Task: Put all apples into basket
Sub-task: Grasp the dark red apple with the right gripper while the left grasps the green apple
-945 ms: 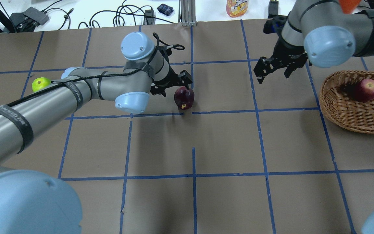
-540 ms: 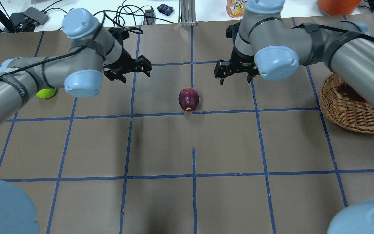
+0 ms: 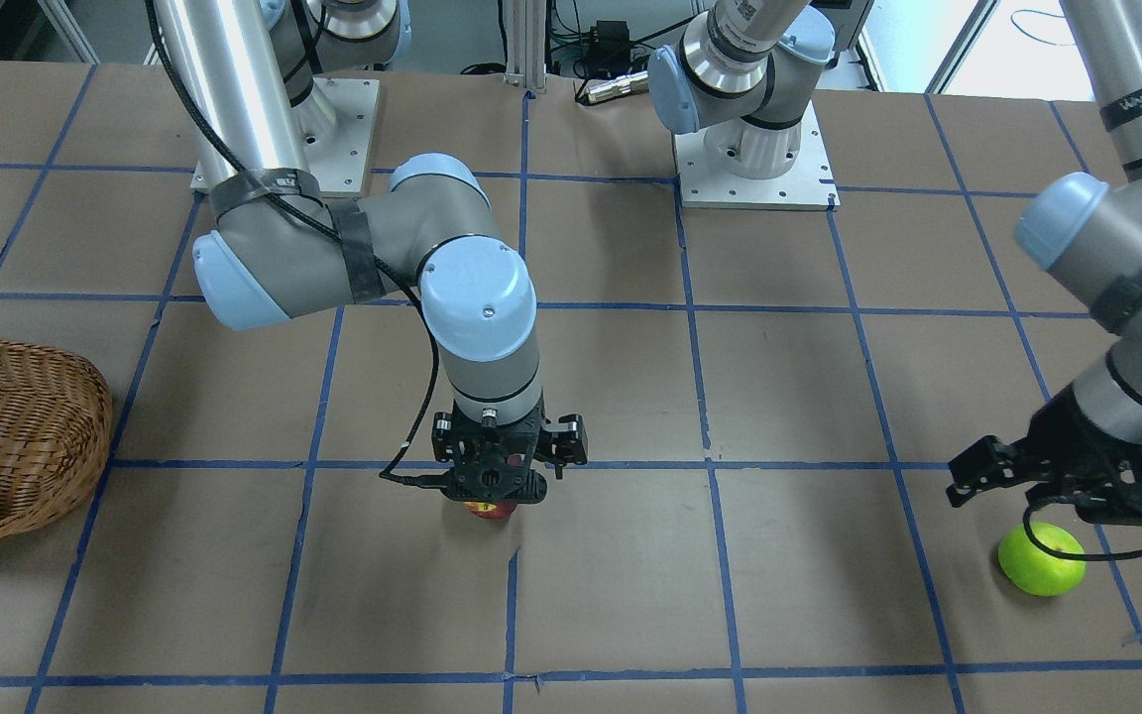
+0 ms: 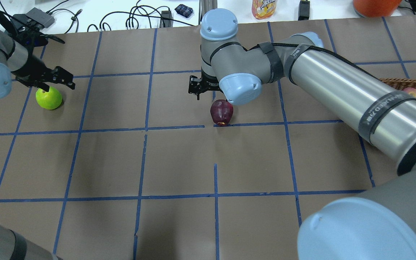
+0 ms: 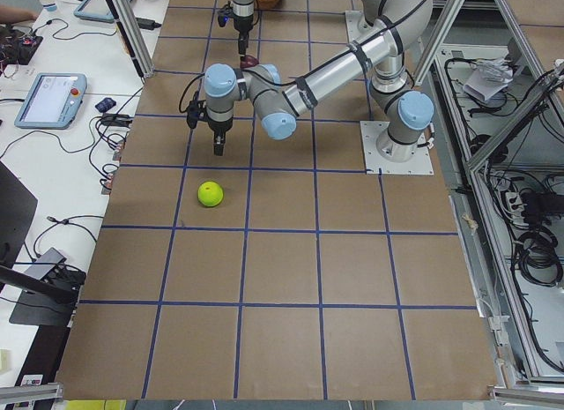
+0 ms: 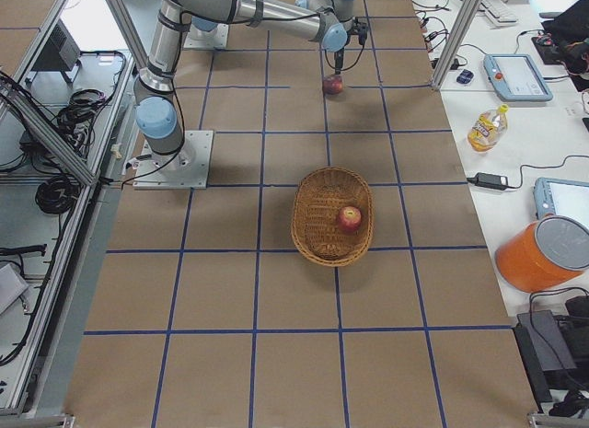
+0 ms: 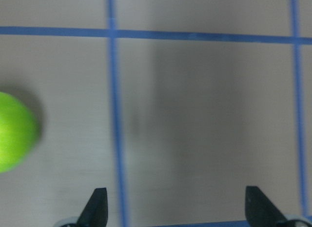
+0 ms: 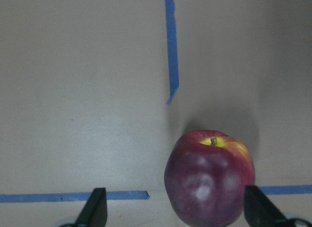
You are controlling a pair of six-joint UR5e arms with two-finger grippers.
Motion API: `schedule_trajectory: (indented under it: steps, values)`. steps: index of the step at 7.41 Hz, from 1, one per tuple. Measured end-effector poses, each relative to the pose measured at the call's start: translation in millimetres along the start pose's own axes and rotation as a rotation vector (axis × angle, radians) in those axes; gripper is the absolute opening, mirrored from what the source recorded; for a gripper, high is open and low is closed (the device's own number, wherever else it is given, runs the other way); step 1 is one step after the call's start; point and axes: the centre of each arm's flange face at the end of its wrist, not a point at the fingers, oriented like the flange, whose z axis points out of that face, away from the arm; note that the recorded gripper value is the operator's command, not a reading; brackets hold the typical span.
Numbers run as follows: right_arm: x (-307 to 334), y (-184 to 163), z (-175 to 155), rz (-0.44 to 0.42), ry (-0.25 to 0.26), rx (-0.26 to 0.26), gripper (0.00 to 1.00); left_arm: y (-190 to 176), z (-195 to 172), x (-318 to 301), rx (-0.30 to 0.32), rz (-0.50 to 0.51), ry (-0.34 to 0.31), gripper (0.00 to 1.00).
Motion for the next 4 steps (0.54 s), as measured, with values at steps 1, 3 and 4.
schedule_trajectory:
  steps: [1,3,4]
  values:
    - [-2.3,-1.2,7.2,-0.001,0.029,0.008,1.00,-9.1,14.9,-32.7,-0.039,0.050,-0.055,1.00]
    - [1.5,-4.1,13.1,0.022,0.094,0.031,1.00,-36.8,36.4,-68.7,-0.071,0.094,-0.114,1.00]
    - [2.5,-4.5,18.5,0.051,0.106,0.029,1.00,-47.3,43.6,-76.9,-0.071,0.100,-0.119,1.00]
